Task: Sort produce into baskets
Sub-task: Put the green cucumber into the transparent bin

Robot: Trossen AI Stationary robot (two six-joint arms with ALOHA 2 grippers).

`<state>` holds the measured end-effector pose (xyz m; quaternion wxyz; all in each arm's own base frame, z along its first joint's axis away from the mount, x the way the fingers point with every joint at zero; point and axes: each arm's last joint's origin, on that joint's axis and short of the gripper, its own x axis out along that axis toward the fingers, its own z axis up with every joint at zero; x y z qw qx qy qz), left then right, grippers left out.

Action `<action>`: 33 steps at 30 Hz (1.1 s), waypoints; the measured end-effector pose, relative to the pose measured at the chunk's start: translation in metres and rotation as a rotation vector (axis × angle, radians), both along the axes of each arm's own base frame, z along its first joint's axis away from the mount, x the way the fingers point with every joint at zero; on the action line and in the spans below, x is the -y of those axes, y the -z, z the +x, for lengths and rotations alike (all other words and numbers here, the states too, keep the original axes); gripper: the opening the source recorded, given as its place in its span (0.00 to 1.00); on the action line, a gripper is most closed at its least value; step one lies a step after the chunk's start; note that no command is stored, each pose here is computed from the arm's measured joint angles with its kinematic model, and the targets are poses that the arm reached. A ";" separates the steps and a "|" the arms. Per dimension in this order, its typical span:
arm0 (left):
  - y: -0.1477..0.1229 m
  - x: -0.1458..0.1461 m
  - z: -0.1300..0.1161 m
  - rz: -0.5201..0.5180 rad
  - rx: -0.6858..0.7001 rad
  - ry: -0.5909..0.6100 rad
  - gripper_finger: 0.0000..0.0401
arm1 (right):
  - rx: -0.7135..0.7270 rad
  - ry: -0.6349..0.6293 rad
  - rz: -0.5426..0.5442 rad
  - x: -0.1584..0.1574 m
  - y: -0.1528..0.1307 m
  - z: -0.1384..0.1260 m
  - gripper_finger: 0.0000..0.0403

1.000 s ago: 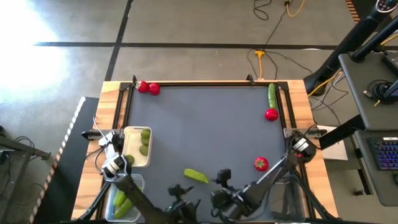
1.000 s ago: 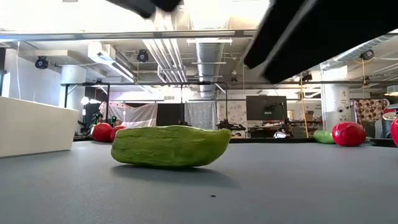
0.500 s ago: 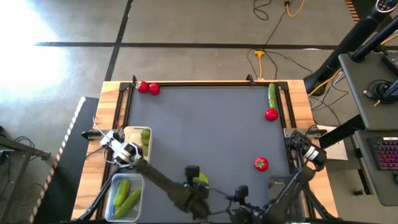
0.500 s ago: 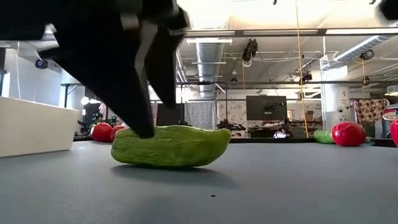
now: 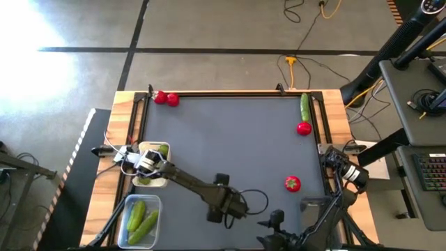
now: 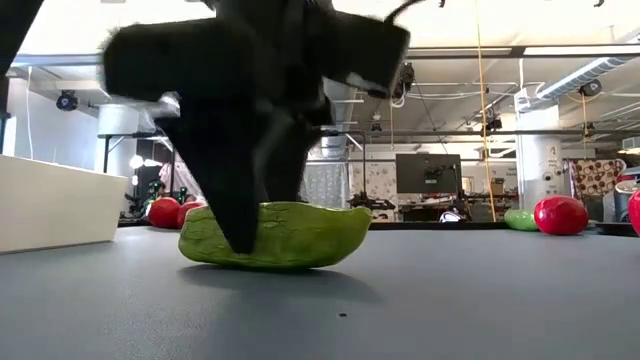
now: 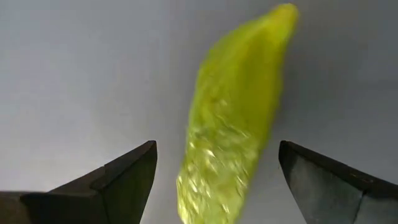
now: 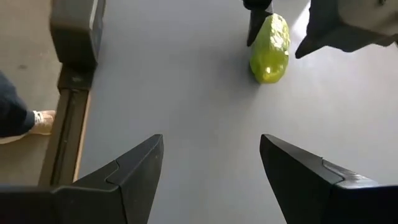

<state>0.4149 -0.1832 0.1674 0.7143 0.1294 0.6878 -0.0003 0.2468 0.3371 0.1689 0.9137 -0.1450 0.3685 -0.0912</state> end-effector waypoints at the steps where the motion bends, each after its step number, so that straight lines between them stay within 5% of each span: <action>1: 0.003 -0.002 0.001 -0.003 0.002 -0.002 0.79 | 0.000 0.007 0.004 0.001 0.002 -0.001 0.65; 9: 0.021 -0.001 -0.004 -0.018 -0.022 0.032 0.70 | -0.010 0.036 0.003 0.006 0.012 -0.004 0.65; 17: 0.017 0.010 -0.009 -0.012 -0.010 0.000 0.36 | -0.007 0.049 -0.007 0.009 0.016 -0.006 0.65; 27: -0.063 0.052 -0.038 0.025 -0.026 -0.143 0.30 | -0.011 0.074 -0.005 0.014 0.024 -0.009 0.65; 33: -0.098 0.103 -0.068 -0.098 0.118 -0.172 0.30 | 0.006 0.075 -0.016 0.014 0.023 -0.008 0.65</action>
